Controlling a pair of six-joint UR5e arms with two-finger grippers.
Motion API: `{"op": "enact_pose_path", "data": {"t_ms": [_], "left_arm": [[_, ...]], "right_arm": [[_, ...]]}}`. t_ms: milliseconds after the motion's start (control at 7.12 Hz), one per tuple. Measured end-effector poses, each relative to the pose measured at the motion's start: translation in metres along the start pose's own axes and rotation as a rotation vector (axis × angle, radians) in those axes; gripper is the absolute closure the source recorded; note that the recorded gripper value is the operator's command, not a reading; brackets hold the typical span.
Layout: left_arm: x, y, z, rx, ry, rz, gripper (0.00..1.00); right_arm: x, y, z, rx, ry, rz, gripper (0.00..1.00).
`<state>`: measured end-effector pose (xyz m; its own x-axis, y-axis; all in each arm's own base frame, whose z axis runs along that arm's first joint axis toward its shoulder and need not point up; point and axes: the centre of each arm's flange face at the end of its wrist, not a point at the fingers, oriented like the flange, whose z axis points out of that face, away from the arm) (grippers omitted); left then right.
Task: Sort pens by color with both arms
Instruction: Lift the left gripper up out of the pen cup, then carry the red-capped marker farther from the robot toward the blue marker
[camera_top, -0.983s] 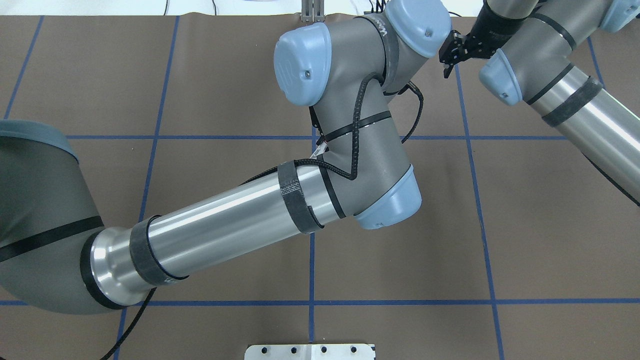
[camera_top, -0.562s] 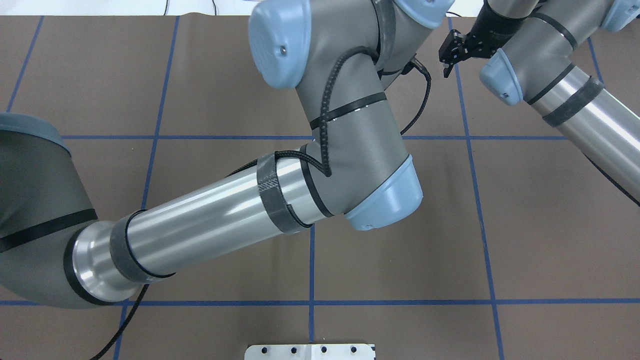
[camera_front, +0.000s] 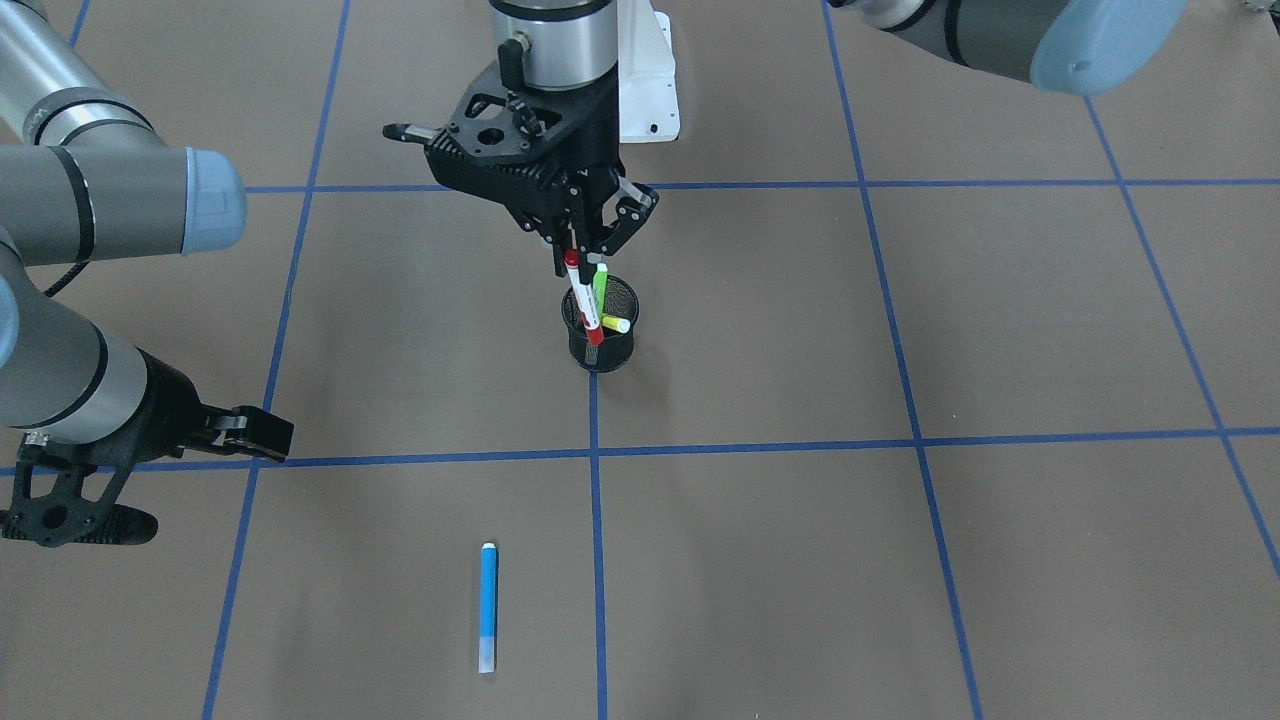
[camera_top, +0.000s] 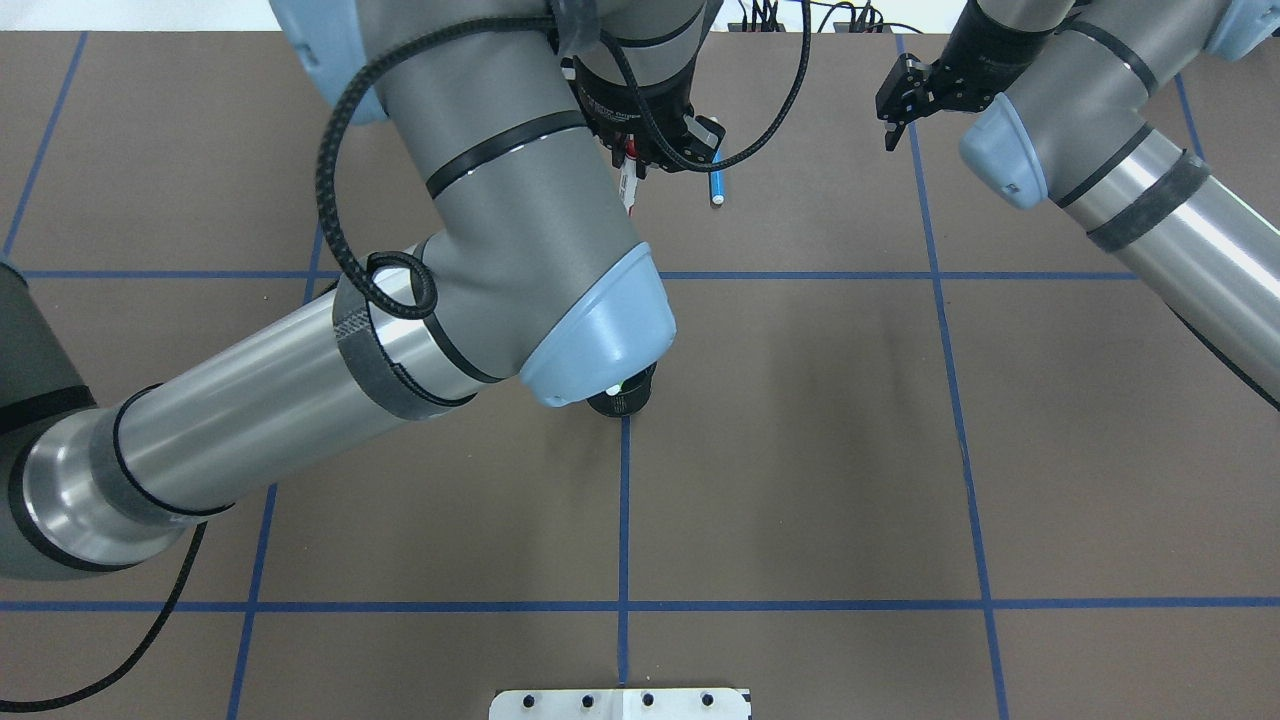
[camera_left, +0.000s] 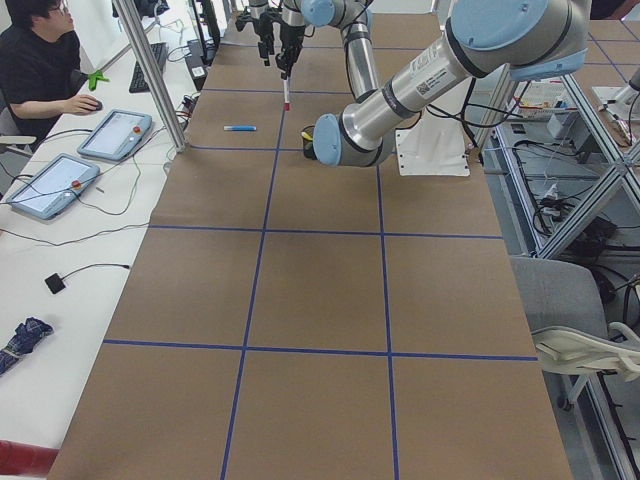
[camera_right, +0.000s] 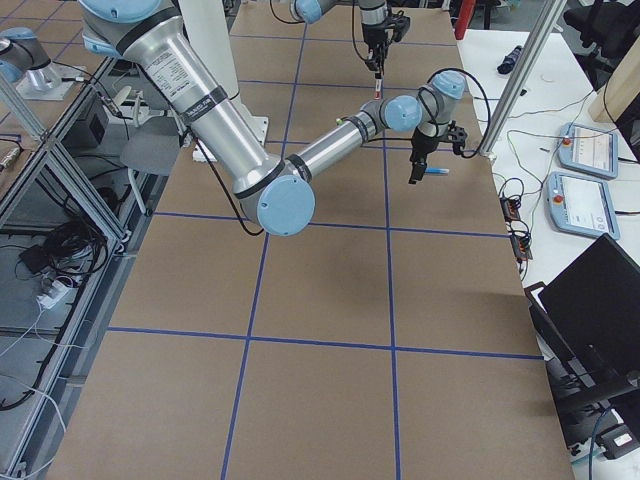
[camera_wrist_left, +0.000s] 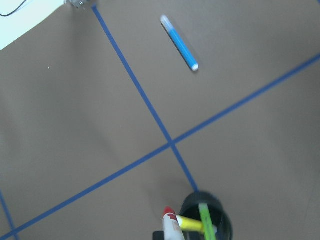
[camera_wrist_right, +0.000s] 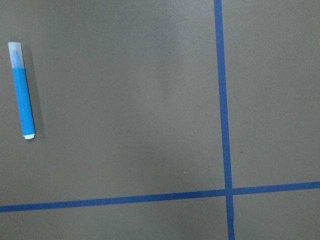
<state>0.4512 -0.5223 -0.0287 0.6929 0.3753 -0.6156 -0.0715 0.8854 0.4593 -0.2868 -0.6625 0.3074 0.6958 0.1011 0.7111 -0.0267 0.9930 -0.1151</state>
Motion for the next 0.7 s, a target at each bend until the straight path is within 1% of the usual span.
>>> {"op": "enact_pose_path", "data": {"t_ms": [140, 421, 702], "left_arm": [[-0.011, -0.004, 0.011, 0.06, 0.011, -0.051, 1.0], [-0.025, -0.016, 0.028, 0.177, -0.013, -0.181, 1.0], [-0.04, -0.026, 0.064, 0.324, 0.005, -0.293, 1.0]], "right_arm": [[0.001, -0.001, 0.0, 0.004, 0.003, 0.001, 0.0], [0.002, -0.002, 0.0, 0.007, 0.006, -0.001, 0.0], [0.002, -0.002, 0.0, 0.008, 0.006, -0.004, 0.0]]}}
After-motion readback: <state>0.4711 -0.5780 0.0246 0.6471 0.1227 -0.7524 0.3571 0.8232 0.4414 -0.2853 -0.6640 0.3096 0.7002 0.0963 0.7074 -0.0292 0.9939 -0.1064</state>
